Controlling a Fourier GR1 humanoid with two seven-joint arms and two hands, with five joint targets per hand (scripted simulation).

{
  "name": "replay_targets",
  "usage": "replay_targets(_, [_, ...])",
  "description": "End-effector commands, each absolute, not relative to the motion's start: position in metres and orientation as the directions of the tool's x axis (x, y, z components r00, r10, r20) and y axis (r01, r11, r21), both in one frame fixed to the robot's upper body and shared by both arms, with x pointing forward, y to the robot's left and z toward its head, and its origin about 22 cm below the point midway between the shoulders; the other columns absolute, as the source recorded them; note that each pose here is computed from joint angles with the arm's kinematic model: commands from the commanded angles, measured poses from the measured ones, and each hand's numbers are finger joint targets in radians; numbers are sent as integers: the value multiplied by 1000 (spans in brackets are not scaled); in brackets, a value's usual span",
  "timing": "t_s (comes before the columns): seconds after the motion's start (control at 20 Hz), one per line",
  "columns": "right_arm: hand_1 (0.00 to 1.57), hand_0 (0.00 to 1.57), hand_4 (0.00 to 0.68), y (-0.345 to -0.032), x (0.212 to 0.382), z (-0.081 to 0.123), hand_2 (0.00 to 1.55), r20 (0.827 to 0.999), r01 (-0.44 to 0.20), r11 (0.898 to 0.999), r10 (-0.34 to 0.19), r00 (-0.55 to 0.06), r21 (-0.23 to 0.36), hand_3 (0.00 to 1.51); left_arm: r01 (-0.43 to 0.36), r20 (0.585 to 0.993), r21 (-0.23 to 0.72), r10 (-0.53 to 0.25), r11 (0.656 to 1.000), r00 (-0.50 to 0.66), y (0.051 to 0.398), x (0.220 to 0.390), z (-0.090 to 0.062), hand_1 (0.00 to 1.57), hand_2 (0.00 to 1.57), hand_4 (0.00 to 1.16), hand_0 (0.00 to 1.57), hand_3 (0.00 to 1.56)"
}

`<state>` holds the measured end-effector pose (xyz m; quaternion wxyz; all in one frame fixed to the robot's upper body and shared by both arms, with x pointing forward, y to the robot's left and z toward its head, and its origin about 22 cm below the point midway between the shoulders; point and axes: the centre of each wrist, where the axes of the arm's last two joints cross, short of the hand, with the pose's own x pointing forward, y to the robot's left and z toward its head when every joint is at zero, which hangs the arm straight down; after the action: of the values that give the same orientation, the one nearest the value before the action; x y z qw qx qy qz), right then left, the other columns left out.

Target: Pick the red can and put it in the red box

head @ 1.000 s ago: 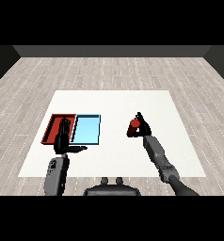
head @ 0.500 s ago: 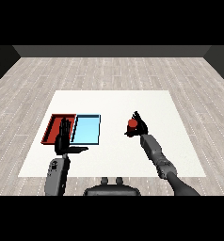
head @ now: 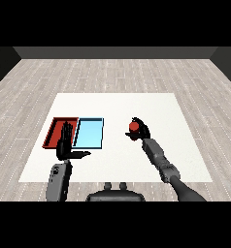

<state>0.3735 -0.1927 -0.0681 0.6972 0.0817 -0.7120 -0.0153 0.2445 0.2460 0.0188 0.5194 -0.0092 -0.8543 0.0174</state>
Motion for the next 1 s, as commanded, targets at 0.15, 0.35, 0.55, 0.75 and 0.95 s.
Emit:
replay_targets(0.15, [1472,1472,600,-189,375,-67,1456,999,-37,998,-53,2,53,1404,-12,891,-43,32,999,-453,234,249,18,0,0,0,0,0])
replay_targets(0.35, [1451,1451,594,-184,372,-69,1441,998,-44,999,-30,-59,28,1396,-15,889,-40,29,999,-457,241,250,10,0,0,0,0,0])
replay_targets(0.55, [1438,1438,599,-167,390,-44,1434,997,-67,998,1,-74,-6,1373,20,891,-39,44,999,-452,264,242,30,0,0,0,0,0])
replay_targets(0.75, [1434,1434,623,-185,392,-40,1434,988,-92,995,13,-154,-28,1367,38,887,-51,63,998,-457,239,226,15,0,0,0,0,0])
replay_targets(0.95, [1422,1422,621,-203,402,-8,1428,973,-93,995,20,-232,-43,1372,63,902,-39,62,997,-428,224,245,4,0,0,0,0,0])
